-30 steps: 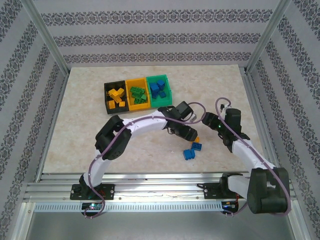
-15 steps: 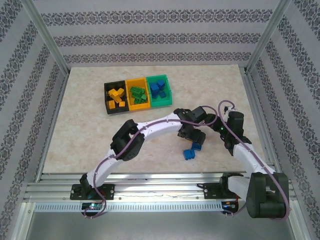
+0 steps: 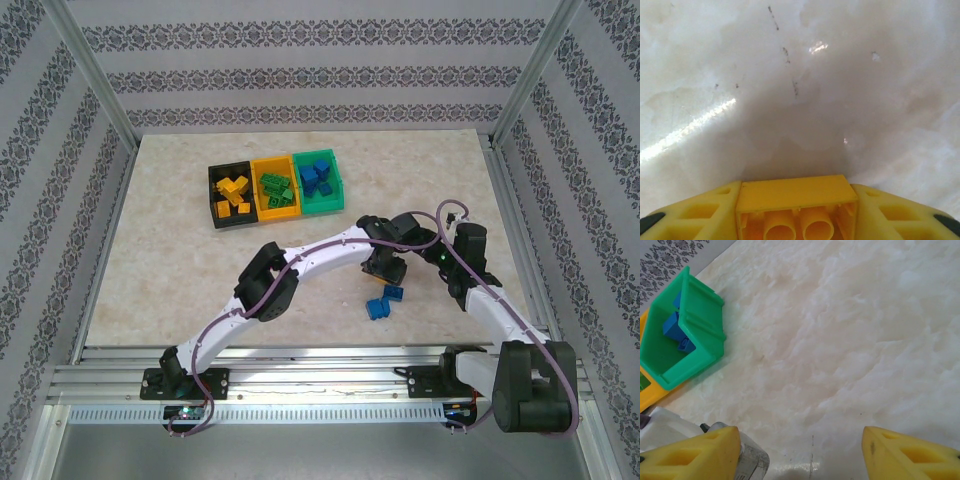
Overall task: Sort the legos into containers by color
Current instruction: Pick up the lego from the bottom-right of the table, then place the lego in the container.
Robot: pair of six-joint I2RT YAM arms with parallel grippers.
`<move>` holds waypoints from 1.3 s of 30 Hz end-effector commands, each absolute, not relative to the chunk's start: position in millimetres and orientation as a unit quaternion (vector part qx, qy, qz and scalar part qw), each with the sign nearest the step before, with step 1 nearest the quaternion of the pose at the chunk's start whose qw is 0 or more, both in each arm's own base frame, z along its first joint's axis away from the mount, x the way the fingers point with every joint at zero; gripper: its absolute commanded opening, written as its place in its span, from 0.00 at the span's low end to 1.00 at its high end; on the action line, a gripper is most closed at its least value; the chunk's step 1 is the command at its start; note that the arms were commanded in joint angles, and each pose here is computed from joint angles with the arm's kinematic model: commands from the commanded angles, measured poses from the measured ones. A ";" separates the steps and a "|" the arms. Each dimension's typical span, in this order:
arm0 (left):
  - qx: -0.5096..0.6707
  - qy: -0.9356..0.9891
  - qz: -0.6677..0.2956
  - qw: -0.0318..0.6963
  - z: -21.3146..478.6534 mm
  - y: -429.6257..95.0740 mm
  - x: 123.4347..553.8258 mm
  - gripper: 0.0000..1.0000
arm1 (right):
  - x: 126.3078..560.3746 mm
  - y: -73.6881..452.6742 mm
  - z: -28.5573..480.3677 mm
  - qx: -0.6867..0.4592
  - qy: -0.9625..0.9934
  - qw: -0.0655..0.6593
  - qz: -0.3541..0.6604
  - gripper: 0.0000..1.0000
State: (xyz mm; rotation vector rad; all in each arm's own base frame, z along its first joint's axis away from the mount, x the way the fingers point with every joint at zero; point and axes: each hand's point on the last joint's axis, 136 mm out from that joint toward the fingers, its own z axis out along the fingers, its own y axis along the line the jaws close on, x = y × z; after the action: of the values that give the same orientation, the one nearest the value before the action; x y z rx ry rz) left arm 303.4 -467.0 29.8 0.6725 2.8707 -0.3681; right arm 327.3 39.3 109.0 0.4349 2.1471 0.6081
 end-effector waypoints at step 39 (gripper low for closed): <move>-0.104 0.959 -0.033 0.260 134.9 -40.6 523.6 0.60 | 294.2 128.5 93.7 0.068 0.890 0.279 0.354 0.66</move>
State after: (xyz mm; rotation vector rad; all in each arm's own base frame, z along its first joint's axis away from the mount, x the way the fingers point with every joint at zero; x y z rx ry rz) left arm 510.6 -53.8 132.1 -0.2958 2.6229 -0.1348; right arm 309.1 123.8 97.6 0.1955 2.3465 0.9232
